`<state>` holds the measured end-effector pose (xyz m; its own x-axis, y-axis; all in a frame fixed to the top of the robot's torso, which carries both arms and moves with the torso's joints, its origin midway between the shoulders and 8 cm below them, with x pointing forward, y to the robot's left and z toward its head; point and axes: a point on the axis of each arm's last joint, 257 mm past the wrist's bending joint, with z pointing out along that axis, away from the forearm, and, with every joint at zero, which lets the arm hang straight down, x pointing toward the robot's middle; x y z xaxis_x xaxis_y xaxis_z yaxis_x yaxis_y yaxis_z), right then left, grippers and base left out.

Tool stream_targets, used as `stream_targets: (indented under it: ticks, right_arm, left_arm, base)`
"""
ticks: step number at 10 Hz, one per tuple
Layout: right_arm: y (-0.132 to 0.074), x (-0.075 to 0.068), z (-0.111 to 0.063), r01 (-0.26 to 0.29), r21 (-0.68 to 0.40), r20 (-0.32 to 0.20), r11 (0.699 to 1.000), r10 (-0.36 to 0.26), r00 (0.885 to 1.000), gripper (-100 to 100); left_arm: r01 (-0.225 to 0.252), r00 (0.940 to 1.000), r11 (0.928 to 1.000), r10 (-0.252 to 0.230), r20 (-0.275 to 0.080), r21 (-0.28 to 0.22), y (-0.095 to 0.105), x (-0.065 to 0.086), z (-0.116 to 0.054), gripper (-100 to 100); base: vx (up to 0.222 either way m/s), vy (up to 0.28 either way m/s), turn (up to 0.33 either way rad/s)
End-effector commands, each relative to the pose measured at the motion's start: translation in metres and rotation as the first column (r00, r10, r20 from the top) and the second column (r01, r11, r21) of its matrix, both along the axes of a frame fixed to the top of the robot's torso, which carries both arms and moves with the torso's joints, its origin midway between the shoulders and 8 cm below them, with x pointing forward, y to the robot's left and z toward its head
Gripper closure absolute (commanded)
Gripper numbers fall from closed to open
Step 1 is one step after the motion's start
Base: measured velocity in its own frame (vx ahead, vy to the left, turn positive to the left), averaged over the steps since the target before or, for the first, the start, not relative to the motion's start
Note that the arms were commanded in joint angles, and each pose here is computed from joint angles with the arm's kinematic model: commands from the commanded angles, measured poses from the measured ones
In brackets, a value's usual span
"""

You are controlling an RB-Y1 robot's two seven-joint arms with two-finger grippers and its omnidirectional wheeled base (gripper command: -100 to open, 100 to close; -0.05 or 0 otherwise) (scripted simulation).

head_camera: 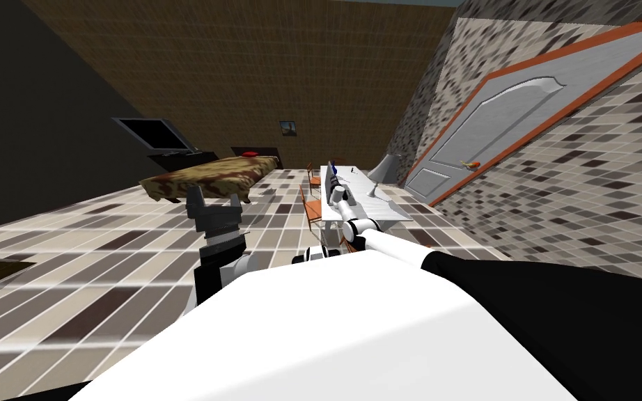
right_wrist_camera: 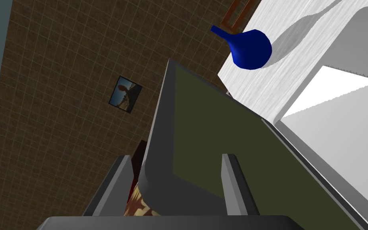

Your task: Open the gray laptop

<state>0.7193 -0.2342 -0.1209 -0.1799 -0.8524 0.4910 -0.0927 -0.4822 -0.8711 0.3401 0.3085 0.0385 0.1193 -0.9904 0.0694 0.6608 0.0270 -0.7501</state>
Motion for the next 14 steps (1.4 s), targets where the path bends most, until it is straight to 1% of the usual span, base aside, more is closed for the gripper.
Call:
stream_targets:
  ticks: [1,3,5,6,7,8,9,10,11,13,14]
  right_arm:
    - [-0.022,0.001,-0.010,-0.012,0.072,-0.004,0.997,0.012,1.000,100]
    - [-0.022,0.001,-0.010,-0.012,0.072,-0.004,0.997,0.012,1.000,100]
    - [-0.046,0.002,-0.015,-0.026,0.150,0.000,0.988,0.026,1.000,100]
    - [-0.046,0.002,-0.015,-0.028,0.150,0.000,0.988,0.028,1.000,100]
    - [-0.058,0.002,-0.017,-0.035,0.189,0.005,0.981,0.035,0.999,100]
    - [-0.058,0.002,-0.016,-0.035,0.155,0.001,0.987,0.035,0.999,100]
    - [-0.058,0.002,-0.017,-0.035,0.185,0.005,0.982,0.035,0.999,100]
    - [-0.069,0.002,-0.018,-0.043,0.228,0.012,0.973,0.041,0.999,100]
    - [-0.069,0.002,-0.018,-0.043,0.228,0.012,0.973,0.041,0.999,100]
    - [-0.094,0.001,-0.018,-0.055,0.305,0.029,0.951,0.049,0.998,100]
    - [-0.084,0.003,-0.018,-0.077,0.298,0.029,0.952,0.071,0.997,100]
  left_arm:
    - [0.000,1.0000,1.0000,0.000,0.000,0.000,0.000,0.000,0.000,0]
    - [0.000,1.0000,1.0000,0.000,0.000,0.000,0.000,0.000,0.000,0]
    - [0.000,1.0000,1.0000,0.000,0.000,0.000,0.000,0.000,0.000,0]
    - [0.000,1.0000,1.0000,0.000,0.000,0.000,0.000,0.000,0.000,0]
    - [0.000,1.0000,1.0000,0.000,0.000,0.000,0.000,0.000,0.000,0]
    - [0.000,1.0000,1.0000,0.000,0.000,0.000,0.000,0.000,0.000,0]
    - [0.000,1.0000,1.0000,0.000,0.000,0.000,0.000,0.000,0.000,0]
    - [0.000,1.0000,1.0000,0.000,0.000,0.000,0.000,0.000,0.000,0]
    - [0.000,1.0000,1.0000,0.000,0.000,0.000,0.000,0.000,0.000,0]
    - [0.000,1.0000,1.0000,0.000,0.000,0.000,0.000,0.000,0.000,0]
    - [0.000,1.0000,1.0000,0.000,0.000,0.000,0.000,0.000,0.000,0]
  base:
    - [0.017,0.036,-0.036]
    - [0.015,0.010,-0.027]
    - [0.019,0.023,-0.054]
    - [0.020,0.036,-0.067]
    - [0.011,0.029,-0.041]
    - [0.002,0.021,-0.026]
    - [0.001,0.005,-0.013]
    - [0.009,0.016,-0.028]
    - [0.008,0.022,-0.035]
    - [0.021,0.039,-0.054]
    - [0.024,0.033,-0.061]
